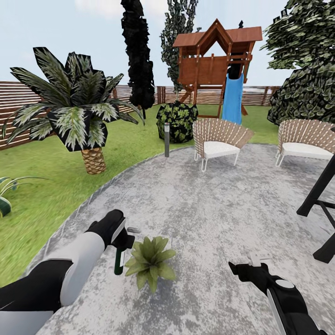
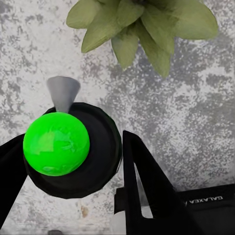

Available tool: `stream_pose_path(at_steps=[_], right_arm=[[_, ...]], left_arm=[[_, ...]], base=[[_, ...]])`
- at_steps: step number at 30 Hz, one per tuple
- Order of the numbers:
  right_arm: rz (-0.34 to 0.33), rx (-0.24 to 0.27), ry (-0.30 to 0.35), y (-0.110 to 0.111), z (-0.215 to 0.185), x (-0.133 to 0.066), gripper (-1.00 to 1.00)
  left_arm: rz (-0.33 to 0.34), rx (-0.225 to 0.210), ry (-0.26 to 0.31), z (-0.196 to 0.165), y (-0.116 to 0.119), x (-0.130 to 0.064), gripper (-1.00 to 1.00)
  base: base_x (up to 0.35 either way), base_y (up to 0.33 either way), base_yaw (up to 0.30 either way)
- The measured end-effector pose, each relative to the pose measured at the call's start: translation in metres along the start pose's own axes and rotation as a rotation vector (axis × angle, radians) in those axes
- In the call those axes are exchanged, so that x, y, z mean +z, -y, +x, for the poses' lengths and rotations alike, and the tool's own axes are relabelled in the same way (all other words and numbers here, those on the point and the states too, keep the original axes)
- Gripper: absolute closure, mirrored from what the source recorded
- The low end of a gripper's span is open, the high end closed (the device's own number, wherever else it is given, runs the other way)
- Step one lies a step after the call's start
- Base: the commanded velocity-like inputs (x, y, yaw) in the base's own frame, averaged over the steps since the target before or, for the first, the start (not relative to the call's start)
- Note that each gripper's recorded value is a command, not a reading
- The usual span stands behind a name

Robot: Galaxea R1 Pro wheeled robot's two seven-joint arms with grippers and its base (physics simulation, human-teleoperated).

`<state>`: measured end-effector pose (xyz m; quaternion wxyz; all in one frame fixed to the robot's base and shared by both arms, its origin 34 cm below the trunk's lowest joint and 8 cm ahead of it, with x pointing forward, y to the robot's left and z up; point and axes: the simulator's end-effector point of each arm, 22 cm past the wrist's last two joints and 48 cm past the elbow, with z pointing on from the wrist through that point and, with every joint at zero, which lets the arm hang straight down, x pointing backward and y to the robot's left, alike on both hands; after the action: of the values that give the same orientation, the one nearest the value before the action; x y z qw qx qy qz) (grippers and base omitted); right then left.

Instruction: Pick up the pesticide atomizer in the garden and spray insectifuge to fully cover both potted plants in the garden.

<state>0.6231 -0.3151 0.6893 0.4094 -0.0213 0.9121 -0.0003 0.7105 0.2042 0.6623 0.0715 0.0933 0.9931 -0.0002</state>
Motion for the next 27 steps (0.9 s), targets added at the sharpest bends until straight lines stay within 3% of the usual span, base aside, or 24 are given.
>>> stream_pose_path(at_steps=[4,15,19,23,27], right_arm=[[0.0,0.0,0.001,0.0,-0.001,0.0,-1.0],[0.001,-0.001,-0.014,0.001,0.005,0.003,-1.0],[0.001,-0.001,-0.02,0.001,0.008,0.005,-1.0],[0.0,0.0,-0.027,0.0,0.011,0.007,-1.0],[0.0,0.0,-0.034,0.0,0.014,0.008,-1.0]], left_arm=[[-0.001,0.002,-0.014,0.008,0.001,0.006,1.0],[-0.059,0.072,-0.037,0.013,-0.006,0.015,1.0],[-0.071,0.101,-0.051,0.018,-0.005,0.021,1.0],[-0.071,0.162,-0.1,0.042,0.002,0.038,1.0],[-0.076,0.182,-0.114,0.047,0.002,0.043,1.0]], base=[[0.0,0.0,0.0],[0.0,0.0,0.0],[0.0,0.0,0.0],[0.0,0.0,0.0],[0.002,0.0,0.0]])
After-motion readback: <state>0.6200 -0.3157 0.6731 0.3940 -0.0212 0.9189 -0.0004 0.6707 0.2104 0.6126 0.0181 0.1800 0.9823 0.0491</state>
